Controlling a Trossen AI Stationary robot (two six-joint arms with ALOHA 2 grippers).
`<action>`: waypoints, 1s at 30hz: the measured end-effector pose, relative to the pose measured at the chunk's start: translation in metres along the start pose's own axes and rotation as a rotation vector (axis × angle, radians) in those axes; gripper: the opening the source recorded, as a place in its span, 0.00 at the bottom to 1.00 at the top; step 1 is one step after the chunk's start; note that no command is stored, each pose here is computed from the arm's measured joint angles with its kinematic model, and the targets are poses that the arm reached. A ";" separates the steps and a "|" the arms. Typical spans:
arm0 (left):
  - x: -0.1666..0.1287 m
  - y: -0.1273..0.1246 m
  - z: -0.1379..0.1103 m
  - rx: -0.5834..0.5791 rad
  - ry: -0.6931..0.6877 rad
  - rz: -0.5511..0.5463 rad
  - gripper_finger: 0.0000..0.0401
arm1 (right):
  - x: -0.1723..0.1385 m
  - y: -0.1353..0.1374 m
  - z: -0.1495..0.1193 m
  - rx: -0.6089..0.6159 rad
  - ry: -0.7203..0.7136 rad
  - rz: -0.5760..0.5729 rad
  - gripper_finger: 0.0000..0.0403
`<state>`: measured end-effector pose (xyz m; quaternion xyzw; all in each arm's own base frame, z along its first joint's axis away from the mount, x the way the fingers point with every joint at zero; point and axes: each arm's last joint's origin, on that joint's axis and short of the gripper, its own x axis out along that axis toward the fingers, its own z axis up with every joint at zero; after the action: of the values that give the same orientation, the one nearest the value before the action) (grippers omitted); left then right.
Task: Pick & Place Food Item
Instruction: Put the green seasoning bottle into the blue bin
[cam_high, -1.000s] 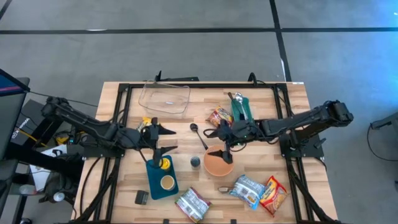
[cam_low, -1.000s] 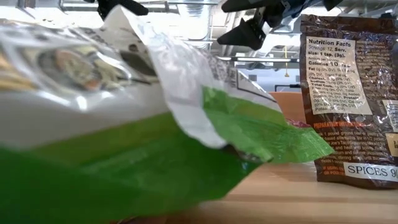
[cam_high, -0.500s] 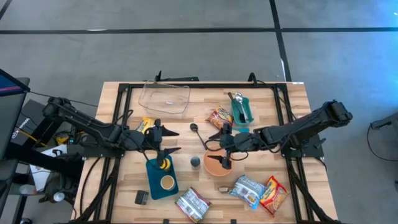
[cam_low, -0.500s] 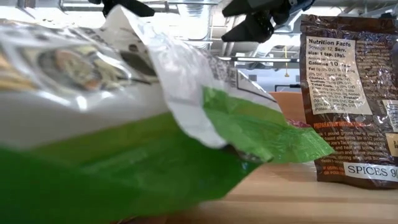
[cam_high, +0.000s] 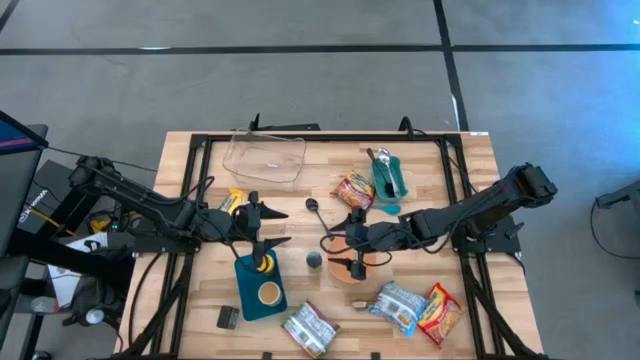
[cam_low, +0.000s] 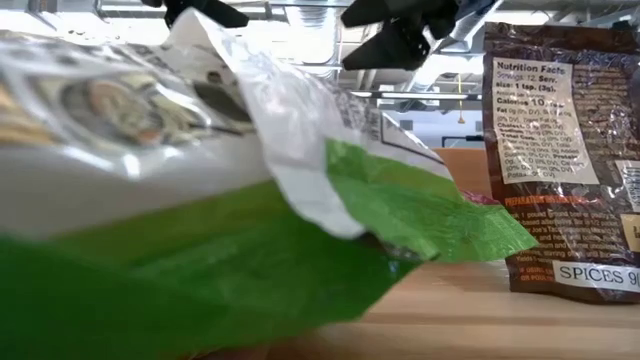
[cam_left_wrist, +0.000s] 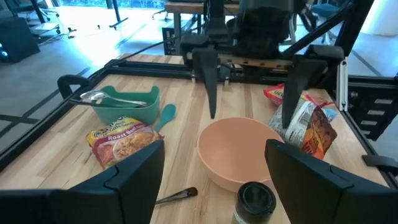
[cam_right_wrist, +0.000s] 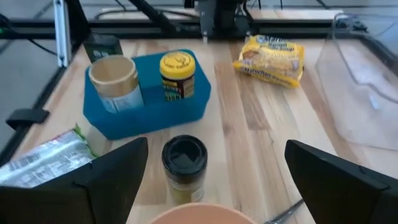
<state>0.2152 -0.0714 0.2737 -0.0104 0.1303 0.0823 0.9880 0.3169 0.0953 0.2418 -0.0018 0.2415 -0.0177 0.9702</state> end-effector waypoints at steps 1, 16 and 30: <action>0.000 0.000 -0.001 0.004 0.007 0.001 0.68 | 0.004 0.000 -0.001 -0.003 0.011 -0.004 0.92; 0.000 0.000 -0.004 0.016 0.039 -0.020 0.68 | 0.042 0.011 -0.002 -0.053 0.144 -0.024 0.92; 0.000 -0.001 -0.004 0.015 0.044 -0.048 0.68 | 0.061 0.016 -0.008 -0.030 0.219 -0.016 0.92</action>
<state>0.2142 -0.0726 0.2699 -0.0077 0.1522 0.0575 0.9867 0.3675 0.1087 0.2059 -0.0165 0.3465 -0.0217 0.9377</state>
